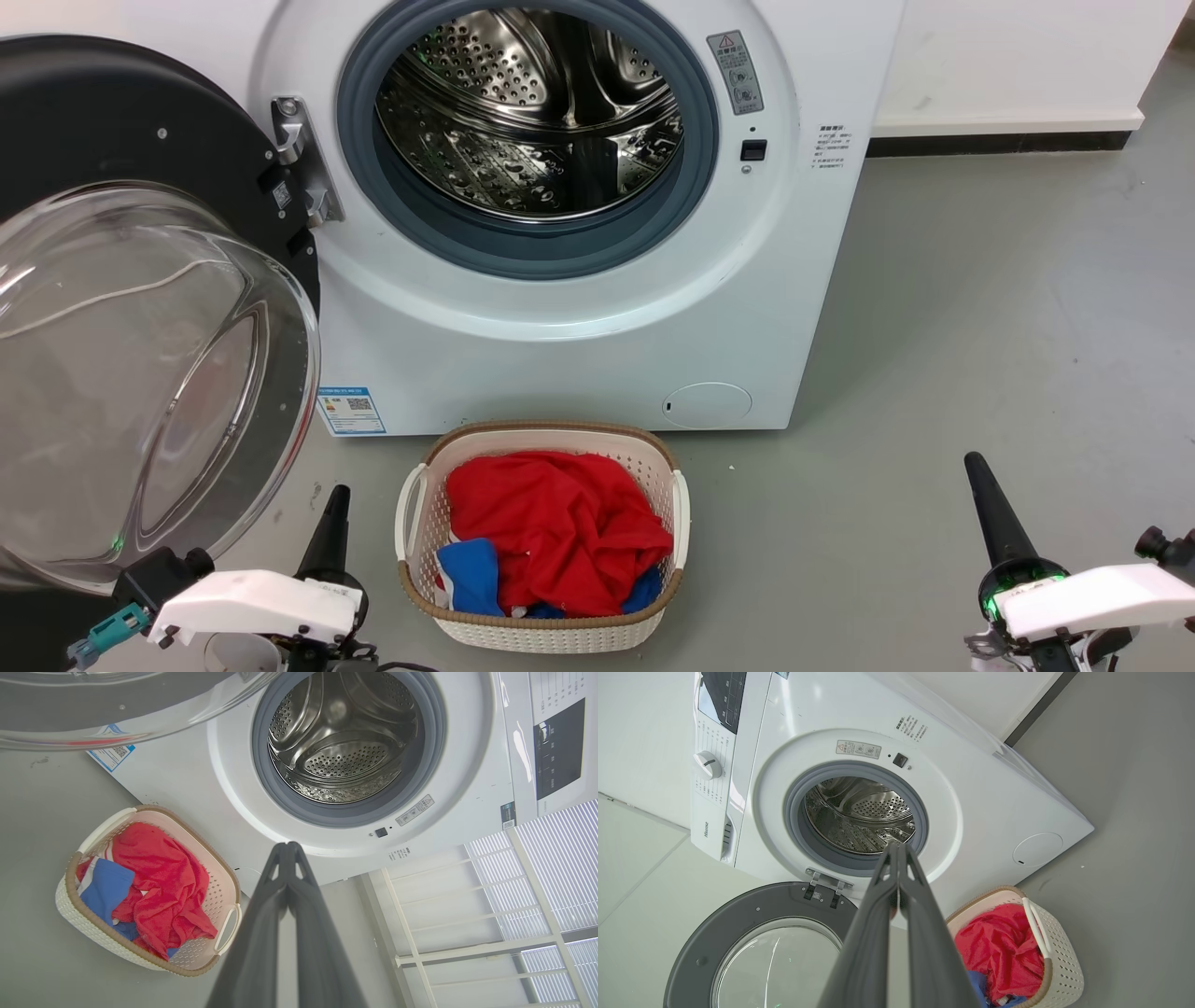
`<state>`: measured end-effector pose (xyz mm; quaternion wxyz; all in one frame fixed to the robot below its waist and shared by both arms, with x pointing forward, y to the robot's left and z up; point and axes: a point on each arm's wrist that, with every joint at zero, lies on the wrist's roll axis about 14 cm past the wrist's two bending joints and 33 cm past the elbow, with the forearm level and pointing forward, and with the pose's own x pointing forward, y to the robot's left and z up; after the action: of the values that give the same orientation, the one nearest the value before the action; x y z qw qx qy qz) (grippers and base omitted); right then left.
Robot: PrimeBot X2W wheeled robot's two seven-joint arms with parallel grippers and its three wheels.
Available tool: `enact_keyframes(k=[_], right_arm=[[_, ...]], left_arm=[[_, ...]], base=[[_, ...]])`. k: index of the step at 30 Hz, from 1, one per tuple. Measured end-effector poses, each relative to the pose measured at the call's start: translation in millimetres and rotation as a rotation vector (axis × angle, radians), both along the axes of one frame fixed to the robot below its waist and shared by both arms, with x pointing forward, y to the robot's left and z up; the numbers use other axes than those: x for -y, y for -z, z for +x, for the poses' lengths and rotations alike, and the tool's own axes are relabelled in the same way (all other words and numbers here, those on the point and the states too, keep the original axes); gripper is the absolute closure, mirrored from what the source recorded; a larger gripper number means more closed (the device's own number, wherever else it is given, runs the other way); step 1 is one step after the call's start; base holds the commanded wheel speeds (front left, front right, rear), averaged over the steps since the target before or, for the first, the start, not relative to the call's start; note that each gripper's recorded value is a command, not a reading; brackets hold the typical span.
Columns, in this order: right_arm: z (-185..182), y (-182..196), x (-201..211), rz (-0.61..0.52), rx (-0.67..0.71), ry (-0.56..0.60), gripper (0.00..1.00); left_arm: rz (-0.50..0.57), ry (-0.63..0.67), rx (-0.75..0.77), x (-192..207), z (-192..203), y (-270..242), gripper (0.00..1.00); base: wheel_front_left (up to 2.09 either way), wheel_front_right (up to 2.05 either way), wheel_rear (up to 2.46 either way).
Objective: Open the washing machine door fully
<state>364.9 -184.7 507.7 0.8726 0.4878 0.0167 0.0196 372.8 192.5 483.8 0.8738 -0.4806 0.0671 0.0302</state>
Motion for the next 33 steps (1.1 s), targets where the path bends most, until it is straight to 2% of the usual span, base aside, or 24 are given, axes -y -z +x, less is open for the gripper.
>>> enact_keyframes(k=[33], right_arm=[[12.5, 2.5, 9.1, 0.316, -0.014, 0.033, 1.0]], left_arm=[[-0.33, -0.031, 0.058, -2.6, 9.0, -10.4, 1.0]], base=[[0.0, 0.0, 0.0]])
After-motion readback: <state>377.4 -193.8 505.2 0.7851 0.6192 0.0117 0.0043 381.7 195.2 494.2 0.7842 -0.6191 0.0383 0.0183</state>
